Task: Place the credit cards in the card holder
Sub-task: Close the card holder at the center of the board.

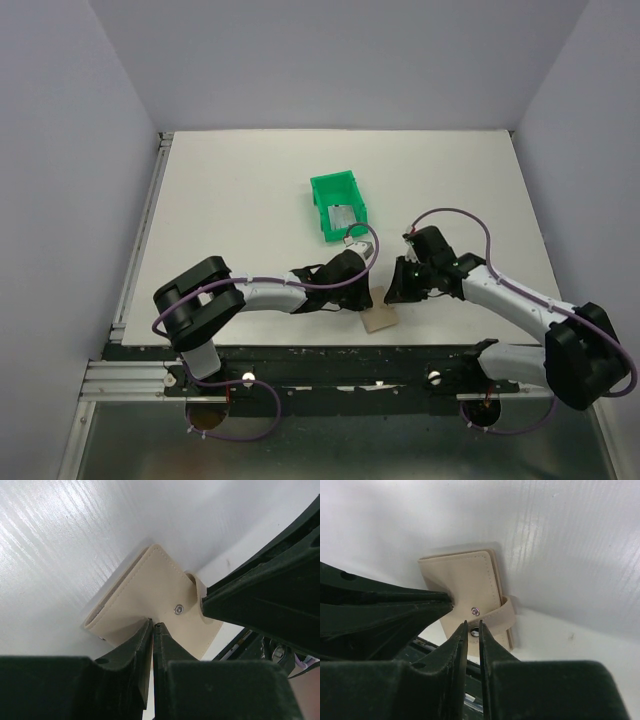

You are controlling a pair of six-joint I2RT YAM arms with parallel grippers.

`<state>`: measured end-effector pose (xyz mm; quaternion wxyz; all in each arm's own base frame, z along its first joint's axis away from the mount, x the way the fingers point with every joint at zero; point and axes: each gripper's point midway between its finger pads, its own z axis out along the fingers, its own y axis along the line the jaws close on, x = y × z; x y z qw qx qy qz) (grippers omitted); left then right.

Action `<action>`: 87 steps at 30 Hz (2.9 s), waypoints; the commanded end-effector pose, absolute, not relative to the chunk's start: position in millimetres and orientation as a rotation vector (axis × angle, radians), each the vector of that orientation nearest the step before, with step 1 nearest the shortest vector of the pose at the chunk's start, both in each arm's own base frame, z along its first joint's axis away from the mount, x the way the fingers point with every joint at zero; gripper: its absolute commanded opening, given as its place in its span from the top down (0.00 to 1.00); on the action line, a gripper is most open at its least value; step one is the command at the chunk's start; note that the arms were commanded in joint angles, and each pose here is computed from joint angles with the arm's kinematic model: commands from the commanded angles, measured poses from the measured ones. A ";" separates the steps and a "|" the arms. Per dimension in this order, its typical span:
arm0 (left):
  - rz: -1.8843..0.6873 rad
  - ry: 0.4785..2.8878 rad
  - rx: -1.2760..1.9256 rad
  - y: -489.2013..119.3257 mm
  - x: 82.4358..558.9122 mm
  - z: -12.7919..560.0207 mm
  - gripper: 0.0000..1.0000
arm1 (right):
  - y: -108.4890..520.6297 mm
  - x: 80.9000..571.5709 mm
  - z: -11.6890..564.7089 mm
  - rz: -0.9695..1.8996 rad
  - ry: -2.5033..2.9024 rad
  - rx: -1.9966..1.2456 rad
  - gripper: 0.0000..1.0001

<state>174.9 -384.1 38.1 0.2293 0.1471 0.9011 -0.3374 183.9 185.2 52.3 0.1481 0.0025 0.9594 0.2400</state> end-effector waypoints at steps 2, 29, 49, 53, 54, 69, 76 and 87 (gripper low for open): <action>-0.928 2.525 0.427 -384.4 167.2 29.1 0.81 | 192.2 178.7 44.2 0.764 2.778 0.005 0.78; -0.927 2.531 0.429 -384.0 166.3 27.0 0.82 | 198.1 177.9 29.0 0.792 2.817 -0.002 0.79; -0.932 2.534 0.437 -386.2 166.2 25.5 0.82 | 194.0 183.3 26.1 0.619 2.862 -0.028 0.82; -0.935 2.531 0.436 -386.3 166.7 26.8 0.82 | 199.0 182.0 24.5 0.564 2.877 -0.052 0.82; -0.934 2.531 0.437 -386.3 166.2 26.5 0.82 | 199.7 181.9 22.9 0.548 2.881 -0.050 0.82; -0.941 2.535 0.431 -384.1 165.1 23.0 0.82 | 179.6 176.0 6.2 0.211 2.913 0.036 0.83; -0.938 2.543 0.431 -382.8 163.2 20.7 0.82 | 175.7 172.7 -7.4 0.158 2.924 0.058 0.84; -0.937 2.550 0.424 -381.9 163.0 18.4 0.83 | 165.8 165.8 -27.6 0.074 2.940 0.083 0.91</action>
